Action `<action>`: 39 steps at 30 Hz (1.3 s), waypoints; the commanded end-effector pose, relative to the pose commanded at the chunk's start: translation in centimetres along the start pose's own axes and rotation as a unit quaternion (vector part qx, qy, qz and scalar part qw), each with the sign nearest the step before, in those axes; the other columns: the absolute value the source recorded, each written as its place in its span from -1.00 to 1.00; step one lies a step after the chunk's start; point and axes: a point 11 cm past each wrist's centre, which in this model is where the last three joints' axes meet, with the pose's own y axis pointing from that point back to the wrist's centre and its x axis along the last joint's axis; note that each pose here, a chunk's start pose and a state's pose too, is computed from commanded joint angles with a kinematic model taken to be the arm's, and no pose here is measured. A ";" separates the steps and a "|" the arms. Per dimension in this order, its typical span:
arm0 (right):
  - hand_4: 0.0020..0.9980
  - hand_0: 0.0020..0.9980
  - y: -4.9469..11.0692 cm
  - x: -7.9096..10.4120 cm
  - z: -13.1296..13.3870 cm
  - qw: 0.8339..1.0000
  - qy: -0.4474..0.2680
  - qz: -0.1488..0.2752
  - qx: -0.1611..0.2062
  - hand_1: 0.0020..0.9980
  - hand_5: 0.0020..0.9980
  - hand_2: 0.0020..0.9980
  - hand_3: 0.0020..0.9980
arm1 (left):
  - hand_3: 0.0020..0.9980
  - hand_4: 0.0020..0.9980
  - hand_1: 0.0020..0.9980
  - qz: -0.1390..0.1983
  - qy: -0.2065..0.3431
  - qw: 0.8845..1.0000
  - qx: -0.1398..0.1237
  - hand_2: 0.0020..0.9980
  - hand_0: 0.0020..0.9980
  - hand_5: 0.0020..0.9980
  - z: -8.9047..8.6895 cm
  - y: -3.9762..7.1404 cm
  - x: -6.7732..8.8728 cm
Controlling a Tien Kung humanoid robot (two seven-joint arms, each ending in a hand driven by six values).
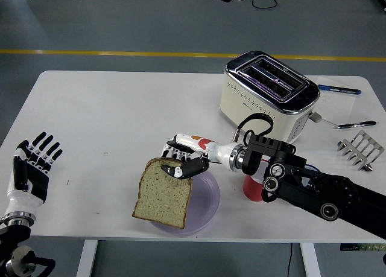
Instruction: Push plate across desktop,pick up the break from the machine,place the break in the plate
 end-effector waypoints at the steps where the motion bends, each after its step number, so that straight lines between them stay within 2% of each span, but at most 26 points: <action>1: -0.47 -0.50 -0.1 0.0 0.3 1.000 -0.002 0.003 -0.002 -0.55 -1.00 -0.38 -0.28 | 0.55 -0.04 0.56 0.000 0.000 1.000 0.001 0.64 0.58 1.00 -0.1 0.0 0.0; 16: -0.44 -0.48 -0.9 -1.2 4.4 0.999 0.020 0.011 -0.048 -0.51 -1.00 -0.35 -0.26 | 0.54 -0.03 0.56 -0.001 -0.001 1.000 0.003 0.64 0.58 1.00 -0.1 0.0 -0.1; 17: -0.44 -0.45 -0.9 -1.2 4.5 0.999 0.021 0.011 -0.049 -0.44 -1.00 -0.27 -0.20 | 0.54 -0.03 0.56 -0.001 -0.001 1.000 0.003 0.64 0.58 1.00 -0.1 0.0 -0.1; 22: -0.44 -0.45 -1.0 -1.3 5.7 0.997 0.031 0.016 -0.063 -0.44 -1.00 -0.27 -0.20 | 0.54 -0.03 0.56 -0.001 -0.001 1.000 0.002 0.64 0.58 1.00 -0.1 -0.1 -0.2; 23: -0.41 -0.33 -1.0 -1.2 5.9 0.997 0.034 0.018 -0.065 -0.29 -1.00 -0.17 -0.08 | 0.54 -0.04 0.56 -0.001 -0.001 1.000 0.002 0.64 0.58 1.00 -0.1 -0.1 -0.2; 28: -0.41 -0.33 -1.1 -1.1 6.8 0.996 0.036 0.023 -0.073 -0.29 -1.00 -0.17 -0.08 | 0.54 -0.04 0.56 0.001 -0.002 1.000 0.001 0.64 0.58 1.00 -0.1 -0.1 -0.2; 29: -0.11 -0.32 -1.1 -1.2 6.8 0.996 0.036 0.024 -0.073 -0.15 -0.72 0.00 0.26 | 0.53 -0.06 0.55 0.001 -0.002 1.000 0.001 0.63 0.58 1.00 -0.1 -0.1 -0.2; 34: -0.11 -0.32 -1.0 -1.1 8.1 0.994 0.059 0.038 -0.080 -0.15 -0.72 0.00 0.26 | 0.53 -0.06 0.55 0.002 -0.001 1.000 -0.001 0.63 0.58 1.00 0.0 -0.1 -0.2; 35: 0.10 -0.12 -1.0 -1.0 8.2 0.994 0.064 0.041 -0.081 0.05 -0.64 0.12 0.59 | 0.53 -0.06 0.55 0.002 -0.001 1.000 -0.001 0.63 0.57 1.00 0.0 -0.1 -0.2; 39: 0.10 -0.12 -0.9 -0.4 8.3 0.992 0.082 0.064 -0.071 0.05 -0.64 0.12 0.59 | 0.53 -0.06 0.55 0.002 -0.001 1.000 -0.002 0.63 0.57 1.00 0.0 -0.1 -0.2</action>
